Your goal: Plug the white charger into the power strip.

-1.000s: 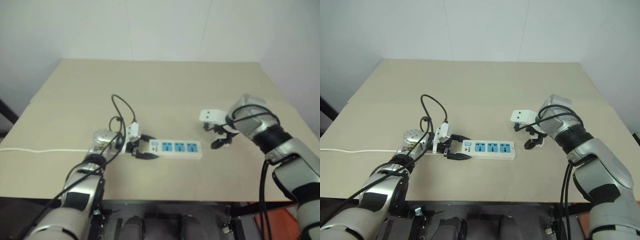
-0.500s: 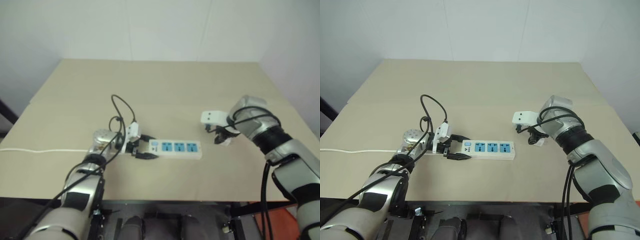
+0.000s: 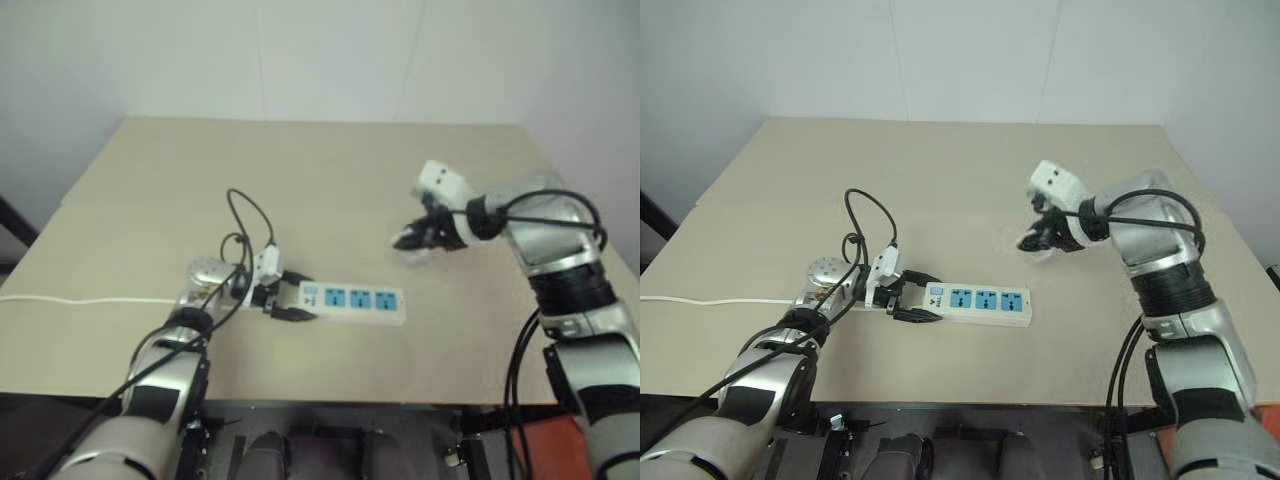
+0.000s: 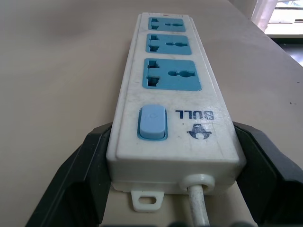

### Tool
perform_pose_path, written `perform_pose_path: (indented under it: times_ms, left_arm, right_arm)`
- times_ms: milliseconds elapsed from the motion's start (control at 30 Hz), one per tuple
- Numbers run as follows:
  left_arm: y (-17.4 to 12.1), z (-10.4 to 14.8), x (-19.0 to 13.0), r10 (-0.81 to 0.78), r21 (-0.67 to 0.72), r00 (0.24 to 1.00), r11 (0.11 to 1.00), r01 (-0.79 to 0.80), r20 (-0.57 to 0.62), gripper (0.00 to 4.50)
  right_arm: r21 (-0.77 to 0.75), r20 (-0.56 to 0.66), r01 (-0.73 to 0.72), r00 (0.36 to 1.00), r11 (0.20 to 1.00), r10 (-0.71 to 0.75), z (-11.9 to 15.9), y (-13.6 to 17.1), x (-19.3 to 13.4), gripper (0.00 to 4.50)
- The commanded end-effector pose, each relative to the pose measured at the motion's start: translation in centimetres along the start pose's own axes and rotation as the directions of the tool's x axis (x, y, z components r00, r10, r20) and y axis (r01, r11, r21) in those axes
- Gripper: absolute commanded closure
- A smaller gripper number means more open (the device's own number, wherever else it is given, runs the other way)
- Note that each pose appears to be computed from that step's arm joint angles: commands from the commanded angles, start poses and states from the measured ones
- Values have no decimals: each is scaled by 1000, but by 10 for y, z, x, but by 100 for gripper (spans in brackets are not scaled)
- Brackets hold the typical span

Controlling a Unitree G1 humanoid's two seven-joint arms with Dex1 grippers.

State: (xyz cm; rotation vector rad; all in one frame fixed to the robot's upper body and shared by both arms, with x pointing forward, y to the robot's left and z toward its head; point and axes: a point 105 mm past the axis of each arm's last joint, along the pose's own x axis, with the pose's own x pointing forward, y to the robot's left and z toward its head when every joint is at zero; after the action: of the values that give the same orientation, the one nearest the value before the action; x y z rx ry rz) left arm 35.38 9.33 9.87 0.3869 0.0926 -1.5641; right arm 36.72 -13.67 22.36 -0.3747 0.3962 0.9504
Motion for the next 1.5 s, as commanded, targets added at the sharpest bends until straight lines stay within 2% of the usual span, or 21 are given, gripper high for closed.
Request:
perform_pose_path:
  times_ms: [33, 133, 333, 500, 667, 1033, 1500]
  left_arm:
    - [1, -1, 2, 2, 9, 999, 1000, -2, -37, 121]
    - [2, -1, 2, 6, -4, 999, 1000, -6, -42, 121]
    - [4, -1, 2, 16, -13, 999, 1000, -17, -38, 121]
    - [4, 0, 1, 23, -21, 999, 1000, -24, -33, 121]
    - [3, -2, -1, 18, -20, 999, 1000, -19, -47, 121]
    - [3, -2, -3, 17, -19, 998, 1000, -18, -54, 121]
    - [2, -2, -4, 10, -24, 999, 1000, -11, -50, 121]
  right_arm:
    - [111, 187, -47, 982, 993, 26, 13, 7, -8, 339]
    - [86, 360, -160, 925, 983, 119, 12, 28, 0, 339]
    - [44, 526, -249, 829, 967, 190, 8, 49, 17, 339]
    - [-29, 622, -298, 742, 954, 250, 5, 58, 31, 339]
    - [-123, 649, -333, 686, 935, 330, 3, 67, 43, 339]
    - [-181, 593, -328, 716, 927, 369, -13, 59, 69, 339]
    - [-209, 550, -332, 738, 920, 391, -25, 59, 73, 339]
